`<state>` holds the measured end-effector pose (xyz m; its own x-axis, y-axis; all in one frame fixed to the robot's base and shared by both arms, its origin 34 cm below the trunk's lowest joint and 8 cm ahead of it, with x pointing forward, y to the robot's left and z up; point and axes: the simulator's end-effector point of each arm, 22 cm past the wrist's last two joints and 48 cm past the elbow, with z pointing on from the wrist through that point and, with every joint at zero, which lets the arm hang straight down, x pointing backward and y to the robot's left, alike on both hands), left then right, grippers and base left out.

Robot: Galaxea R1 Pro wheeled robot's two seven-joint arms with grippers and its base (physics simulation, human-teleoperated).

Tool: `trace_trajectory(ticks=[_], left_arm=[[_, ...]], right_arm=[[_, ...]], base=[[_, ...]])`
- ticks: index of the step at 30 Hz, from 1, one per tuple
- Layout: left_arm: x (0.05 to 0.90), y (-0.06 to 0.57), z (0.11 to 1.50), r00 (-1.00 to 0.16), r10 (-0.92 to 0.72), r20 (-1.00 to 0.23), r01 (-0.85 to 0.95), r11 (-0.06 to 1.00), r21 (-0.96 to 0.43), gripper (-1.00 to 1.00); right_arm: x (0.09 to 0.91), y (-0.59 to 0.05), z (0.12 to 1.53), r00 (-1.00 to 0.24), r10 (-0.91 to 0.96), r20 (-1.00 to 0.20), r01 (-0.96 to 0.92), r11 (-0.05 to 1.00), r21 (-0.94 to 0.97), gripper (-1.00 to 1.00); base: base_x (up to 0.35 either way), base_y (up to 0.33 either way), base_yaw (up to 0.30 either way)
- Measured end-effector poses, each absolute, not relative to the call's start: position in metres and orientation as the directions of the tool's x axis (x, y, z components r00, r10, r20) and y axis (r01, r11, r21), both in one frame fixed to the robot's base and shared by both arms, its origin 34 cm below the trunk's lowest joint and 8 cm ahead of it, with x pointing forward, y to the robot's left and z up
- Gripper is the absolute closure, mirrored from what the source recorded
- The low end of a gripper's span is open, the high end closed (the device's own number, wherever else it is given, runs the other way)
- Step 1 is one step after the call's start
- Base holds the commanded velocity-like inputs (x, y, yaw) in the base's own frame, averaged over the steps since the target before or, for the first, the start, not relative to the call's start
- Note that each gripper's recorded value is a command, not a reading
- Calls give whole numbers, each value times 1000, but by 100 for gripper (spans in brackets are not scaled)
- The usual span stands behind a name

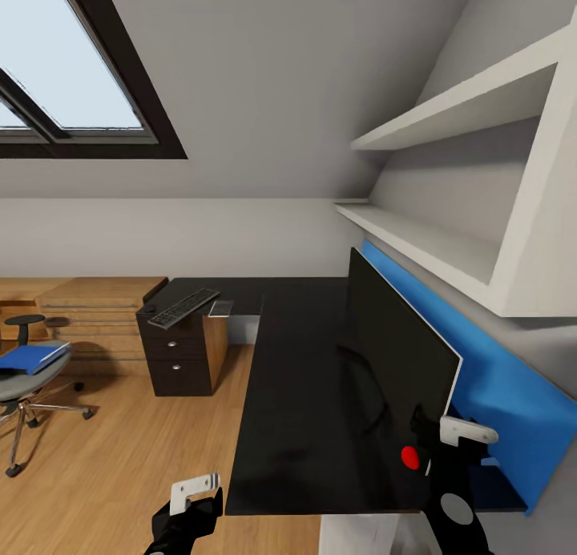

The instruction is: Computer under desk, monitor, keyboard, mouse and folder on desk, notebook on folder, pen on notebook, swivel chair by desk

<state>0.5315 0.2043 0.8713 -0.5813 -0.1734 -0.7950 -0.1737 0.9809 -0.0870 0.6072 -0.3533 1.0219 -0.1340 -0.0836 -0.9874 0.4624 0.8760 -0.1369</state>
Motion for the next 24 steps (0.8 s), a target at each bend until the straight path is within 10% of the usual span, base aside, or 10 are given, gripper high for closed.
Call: trace_trajectory(ticks=[24], left_arm=[[532, 204, 871, -582, -174, -795, -174, 981, -87, -100]], right_arm=[[608, -353, 1020, -136, -84, -987, 461, 876, -138, -100]], base=[[-100, -16, 0]])
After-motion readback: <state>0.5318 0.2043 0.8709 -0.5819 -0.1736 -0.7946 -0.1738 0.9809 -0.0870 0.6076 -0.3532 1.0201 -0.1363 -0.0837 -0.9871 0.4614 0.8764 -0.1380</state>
